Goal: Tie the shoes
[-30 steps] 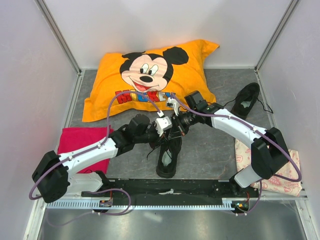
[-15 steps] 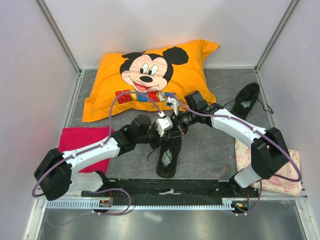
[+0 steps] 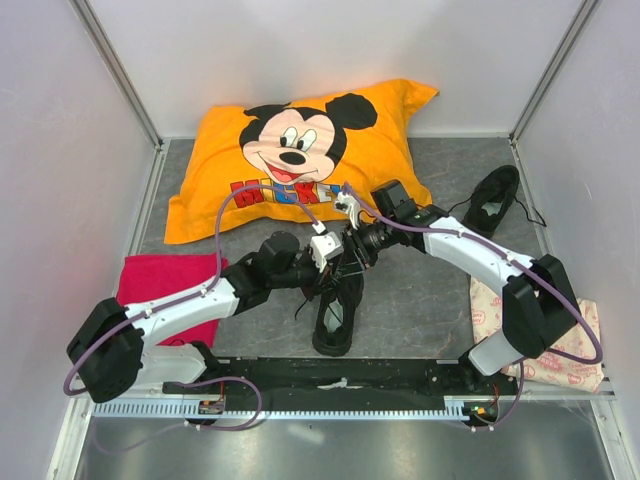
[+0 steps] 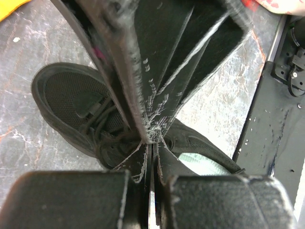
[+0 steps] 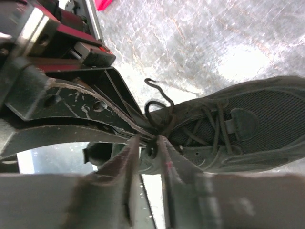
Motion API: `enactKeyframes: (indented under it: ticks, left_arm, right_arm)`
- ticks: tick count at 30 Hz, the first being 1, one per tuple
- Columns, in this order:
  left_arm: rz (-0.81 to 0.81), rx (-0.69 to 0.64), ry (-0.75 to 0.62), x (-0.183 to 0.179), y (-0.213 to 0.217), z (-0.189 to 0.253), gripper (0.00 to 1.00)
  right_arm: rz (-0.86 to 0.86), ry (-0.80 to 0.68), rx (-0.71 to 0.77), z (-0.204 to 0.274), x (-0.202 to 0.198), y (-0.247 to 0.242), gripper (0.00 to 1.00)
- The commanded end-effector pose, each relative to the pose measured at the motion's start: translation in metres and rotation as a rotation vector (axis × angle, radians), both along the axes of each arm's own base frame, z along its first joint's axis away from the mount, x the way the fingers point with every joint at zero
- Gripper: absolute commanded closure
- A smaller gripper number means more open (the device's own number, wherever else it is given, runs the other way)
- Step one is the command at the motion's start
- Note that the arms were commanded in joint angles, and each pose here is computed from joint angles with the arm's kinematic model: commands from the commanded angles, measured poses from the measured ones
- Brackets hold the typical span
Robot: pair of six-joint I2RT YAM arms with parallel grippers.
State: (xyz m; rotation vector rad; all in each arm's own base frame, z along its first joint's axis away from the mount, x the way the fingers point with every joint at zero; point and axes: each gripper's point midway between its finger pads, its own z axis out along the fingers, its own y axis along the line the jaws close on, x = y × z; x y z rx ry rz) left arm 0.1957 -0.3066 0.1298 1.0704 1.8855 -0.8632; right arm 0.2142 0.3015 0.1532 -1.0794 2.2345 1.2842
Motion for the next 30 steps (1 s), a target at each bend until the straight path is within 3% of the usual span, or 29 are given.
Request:
enactKeyframes:
  ticks: [1, 12, 20, 30]
  left_arm:
    - [0.005, -0.074, -0.034, 0.003, -0.005, 0.013, 0.98]
    - [-0.017, -0.082, -0.059, 0.001, -0.003, 0.013, 0.99]
    - [-0.028, -0.086, -0.060, 0.001, -0.003, 0.012, 0.98]
    - [-0.066, -0.086, -0.079, -0.002, -0.005, 0.013, 0.99]
  right_arm:
    - [-0.016, 0.005, 0.060, 0.023, 0.001, -0.003, 0.62]
    - [-0.035, 0.074, 0.022, 0.003, 0.003, -0.017, 0.61]
    - [0.065, -0.081, 0.018, -0.008, -0.002, -0.027, 0.65]
    - [0.119, -0.175, 0.050, -0.010, -0.001, -0.025, 0.63]
